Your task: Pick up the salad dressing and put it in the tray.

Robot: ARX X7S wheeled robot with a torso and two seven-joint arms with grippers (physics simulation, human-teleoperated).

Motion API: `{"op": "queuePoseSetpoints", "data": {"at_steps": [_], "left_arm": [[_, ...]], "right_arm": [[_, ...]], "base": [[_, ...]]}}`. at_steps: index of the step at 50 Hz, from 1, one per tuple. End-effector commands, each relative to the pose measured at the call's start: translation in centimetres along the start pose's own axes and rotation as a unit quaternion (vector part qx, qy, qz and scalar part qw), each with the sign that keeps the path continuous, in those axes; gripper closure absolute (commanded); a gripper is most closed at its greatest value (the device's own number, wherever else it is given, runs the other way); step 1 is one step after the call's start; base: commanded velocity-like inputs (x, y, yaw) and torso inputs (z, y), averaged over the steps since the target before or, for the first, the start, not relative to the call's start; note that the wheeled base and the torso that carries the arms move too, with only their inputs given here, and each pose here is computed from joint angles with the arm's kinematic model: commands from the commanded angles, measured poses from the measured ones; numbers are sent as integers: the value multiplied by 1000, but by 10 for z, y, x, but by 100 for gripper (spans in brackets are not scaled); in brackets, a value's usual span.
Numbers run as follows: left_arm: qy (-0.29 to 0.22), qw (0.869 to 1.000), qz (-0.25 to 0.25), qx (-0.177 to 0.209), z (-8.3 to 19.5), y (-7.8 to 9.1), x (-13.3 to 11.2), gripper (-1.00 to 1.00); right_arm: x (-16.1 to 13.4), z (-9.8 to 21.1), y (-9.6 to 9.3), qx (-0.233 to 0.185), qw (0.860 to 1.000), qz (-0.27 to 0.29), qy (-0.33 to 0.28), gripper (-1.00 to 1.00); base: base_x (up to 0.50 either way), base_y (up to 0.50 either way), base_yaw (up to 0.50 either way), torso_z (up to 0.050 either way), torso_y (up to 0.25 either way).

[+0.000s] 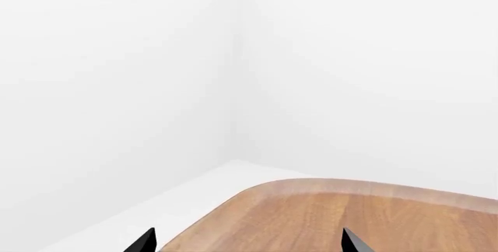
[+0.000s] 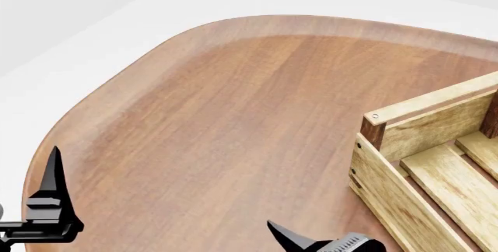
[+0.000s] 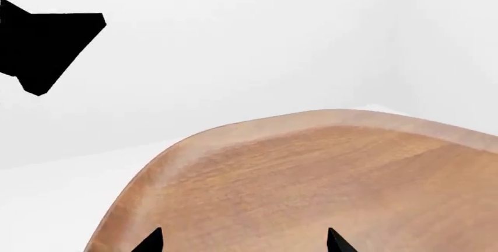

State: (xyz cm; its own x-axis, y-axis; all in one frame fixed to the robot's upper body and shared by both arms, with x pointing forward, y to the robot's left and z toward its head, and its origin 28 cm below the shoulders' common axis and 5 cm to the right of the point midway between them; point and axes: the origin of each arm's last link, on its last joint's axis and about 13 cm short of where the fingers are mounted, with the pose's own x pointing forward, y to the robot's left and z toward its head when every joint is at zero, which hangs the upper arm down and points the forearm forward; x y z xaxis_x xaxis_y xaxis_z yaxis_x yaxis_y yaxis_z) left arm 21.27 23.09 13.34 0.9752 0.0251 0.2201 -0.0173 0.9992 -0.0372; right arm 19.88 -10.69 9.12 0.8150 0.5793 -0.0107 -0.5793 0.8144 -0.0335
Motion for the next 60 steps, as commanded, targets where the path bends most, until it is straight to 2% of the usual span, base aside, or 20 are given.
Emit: {"op": "queuePoseSetpoints", "data": {"at_steps": [1, 15, 35, 38, 46, 60], "left_arm": [[0, 1000, 1, -1, 0, 0, 0, -100], [0, 1000, 1, 0, 0, 0, 0, -100], [-2, 1000, 0, 1, 2, 0, 1, -100], [-2, 1000, 0, 1, 2, 1, 1, -100], [-2, 1000, 1, 0, 1, 1, 0, -100], [0, 1000, 3, -1, 0, 1, 0, -100]], "right_arm": [[3, -10, -4, 1, 1000, -14, 21, -100], [6, -20, -2, 15, 999, 4, 41, -100], [9, -33, -5, 18, 998, -1, 66, -100], [8, -35, 1, 22, 997, 33, 71, -100], [8, -40, 7, 26, 995, 58, 77, -100], [18, -55, 5, 36, 993, 45, 102, -100]], "base": [[0, 0, 0, 0, 0], [0, 0, 0, 0, 0], [0, 0, 0, 0, 0], [0, 0, 0, 0, 0], [0, 0, 0, 0, 0], [0, 0, 0, 0, 0]]}}
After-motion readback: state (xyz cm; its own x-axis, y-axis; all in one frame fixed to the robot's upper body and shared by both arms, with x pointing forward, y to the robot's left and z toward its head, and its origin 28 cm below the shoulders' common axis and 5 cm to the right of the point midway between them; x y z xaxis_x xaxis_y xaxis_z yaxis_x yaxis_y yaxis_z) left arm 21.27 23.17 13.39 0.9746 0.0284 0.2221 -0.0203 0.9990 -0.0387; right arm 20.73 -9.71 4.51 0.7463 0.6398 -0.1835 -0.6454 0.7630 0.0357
